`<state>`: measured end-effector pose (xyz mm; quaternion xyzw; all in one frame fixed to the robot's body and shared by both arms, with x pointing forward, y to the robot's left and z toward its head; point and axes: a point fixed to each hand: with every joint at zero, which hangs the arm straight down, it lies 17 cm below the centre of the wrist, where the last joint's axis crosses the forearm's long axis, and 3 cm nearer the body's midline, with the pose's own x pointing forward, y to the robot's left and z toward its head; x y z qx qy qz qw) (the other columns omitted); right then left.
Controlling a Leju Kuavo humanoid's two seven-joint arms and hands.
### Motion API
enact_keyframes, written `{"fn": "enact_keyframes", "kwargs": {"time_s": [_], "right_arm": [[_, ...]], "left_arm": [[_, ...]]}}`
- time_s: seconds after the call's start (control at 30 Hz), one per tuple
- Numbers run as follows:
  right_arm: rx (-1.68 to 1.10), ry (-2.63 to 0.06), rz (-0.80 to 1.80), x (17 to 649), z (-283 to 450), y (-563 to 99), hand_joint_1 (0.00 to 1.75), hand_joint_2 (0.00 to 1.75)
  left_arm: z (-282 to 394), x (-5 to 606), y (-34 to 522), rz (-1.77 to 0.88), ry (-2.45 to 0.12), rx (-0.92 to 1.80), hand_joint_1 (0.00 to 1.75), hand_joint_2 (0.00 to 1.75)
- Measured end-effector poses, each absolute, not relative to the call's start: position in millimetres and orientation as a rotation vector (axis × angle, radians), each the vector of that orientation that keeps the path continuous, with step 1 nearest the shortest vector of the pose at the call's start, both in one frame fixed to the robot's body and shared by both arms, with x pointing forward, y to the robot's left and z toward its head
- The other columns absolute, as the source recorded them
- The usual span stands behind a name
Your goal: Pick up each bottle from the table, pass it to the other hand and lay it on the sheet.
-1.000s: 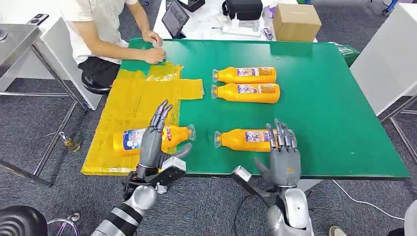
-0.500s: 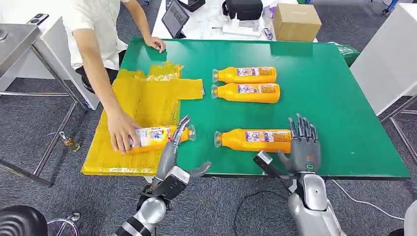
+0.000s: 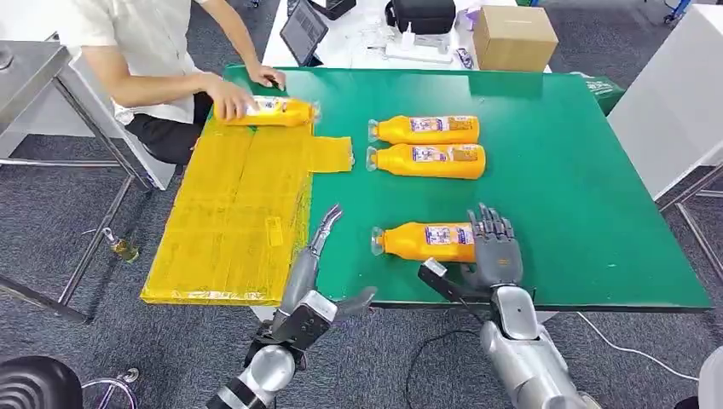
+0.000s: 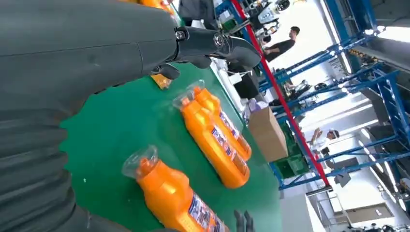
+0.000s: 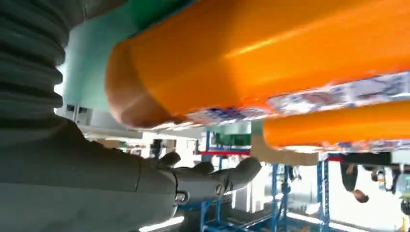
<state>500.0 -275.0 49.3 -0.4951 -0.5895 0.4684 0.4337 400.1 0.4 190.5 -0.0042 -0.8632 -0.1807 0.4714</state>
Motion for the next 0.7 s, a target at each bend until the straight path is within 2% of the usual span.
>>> {"fn": "enact_keyframes", "kwargs": {"time_s": [0.17,0.2,0.23,0.33,0.37,0.4,0.43,0.7], "right_arm": [[-1.192,-1.426,1.195,502.7,36.2,-270.8,0.0,1.75],[-1.188,-1.417,1.199,503.5,34.4,-271.0,0.05,1.75],[-1.182,-1.408,1.202,504.3,32.5,-270.9,0.51,1.75],[-1.15,-1.357,1.218,506.9,23.1,-273.2,0.51,1.75],[-1.141,-1.345,1.225,507.4,20.8,-273.0,1.36,1.75],[-1.138,-1.338,1.228,507.4,19.3,-273.2,1.69,1.75],[-1.142,-1.336,1.228,508.3,20.0,-274.1,1.75,1.75],[-1.147,-1.242,1.213,515.5,16.0,-282.5,1.71,1.75]], "left_arm": [[189.4,398.7,-5.0,-0.459,-2.109,-0.02,0.0,1.75],[189.0,398.4,-5.7,-0.46,-2.107,-0.021,0.0,1.75],[188.9,398.4,-5.8,-0.46,-2.106,-0.021,0.0,1.75],[189.4,399.2,-6.0,-0.459,-2.104,-0.019,0.0,1.75],[189.4,399.5,-6.1,-0.46,-2.103,-0.018,0.0,1.75],[189.5,399.5,-6.2,-0.46,-2.104,-0.019,0.0,1.75],[189.7,399.5,-6.3,-0.46,-2.104,-0.019,0.0,1.75],[188.3,401.5,-7.5,-0.469,-2.089,-0.017,0.0,1.75]]}}
